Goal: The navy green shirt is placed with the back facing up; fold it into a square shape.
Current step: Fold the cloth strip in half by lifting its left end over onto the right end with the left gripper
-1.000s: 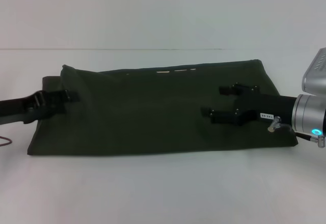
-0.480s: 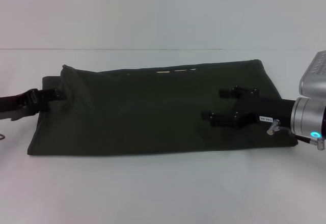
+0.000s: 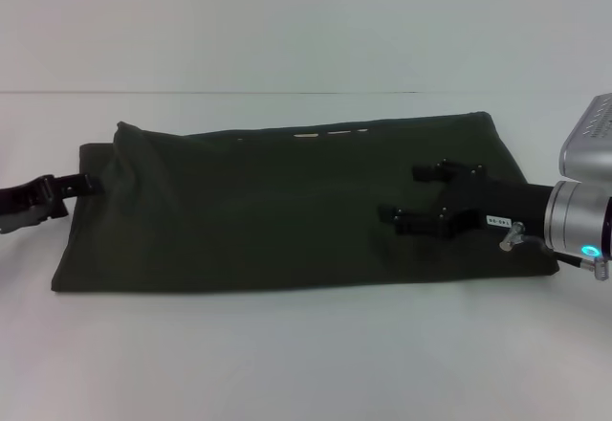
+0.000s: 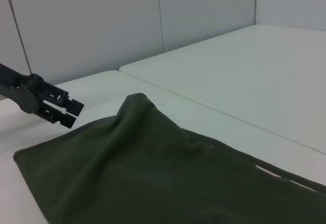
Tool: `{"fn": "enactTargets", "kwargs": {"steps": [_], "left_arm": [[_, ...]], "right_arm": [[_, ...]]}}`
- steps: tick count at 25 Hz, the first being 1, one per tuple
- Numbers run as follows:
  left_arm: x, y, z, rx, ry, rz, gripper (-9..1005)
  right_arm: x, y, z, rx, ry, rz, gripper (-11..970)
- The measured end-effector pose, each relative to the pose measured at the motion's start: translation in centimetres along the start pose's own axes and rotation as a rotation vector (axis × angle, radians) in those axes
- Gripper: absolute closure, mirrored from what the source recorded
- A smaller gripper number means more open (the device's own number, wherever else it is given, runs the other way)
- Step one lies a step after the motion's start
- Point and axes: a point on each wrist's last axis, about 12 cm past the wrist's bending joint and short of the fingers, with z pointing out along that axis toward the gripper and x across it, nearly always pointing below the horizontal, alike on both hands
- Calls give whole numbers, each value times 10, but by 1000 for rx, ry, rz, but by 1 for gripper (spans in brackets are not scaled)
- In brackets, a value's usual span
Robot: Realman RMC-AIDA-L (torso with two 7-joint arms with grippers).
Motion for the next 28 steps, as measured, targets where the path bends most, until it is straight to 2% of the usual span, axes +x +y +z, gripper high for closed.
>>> {"fn": "enactTargets", "kwargs": {"steps": [3, 8, 28], "left_arm": [[1, 2, 1, -14, -13, -3, 267], [2, -2, 6, -17, -16, 3, 170], [8, -2, 14, -49, -19, 11, 170]], "right_arm": [[0, 0, 0, 0, 0, 0, 35], [0, 0, 1, 2, 2, -2, 35], [-1, -1, 2, 8, 5, 2, 35]]}}
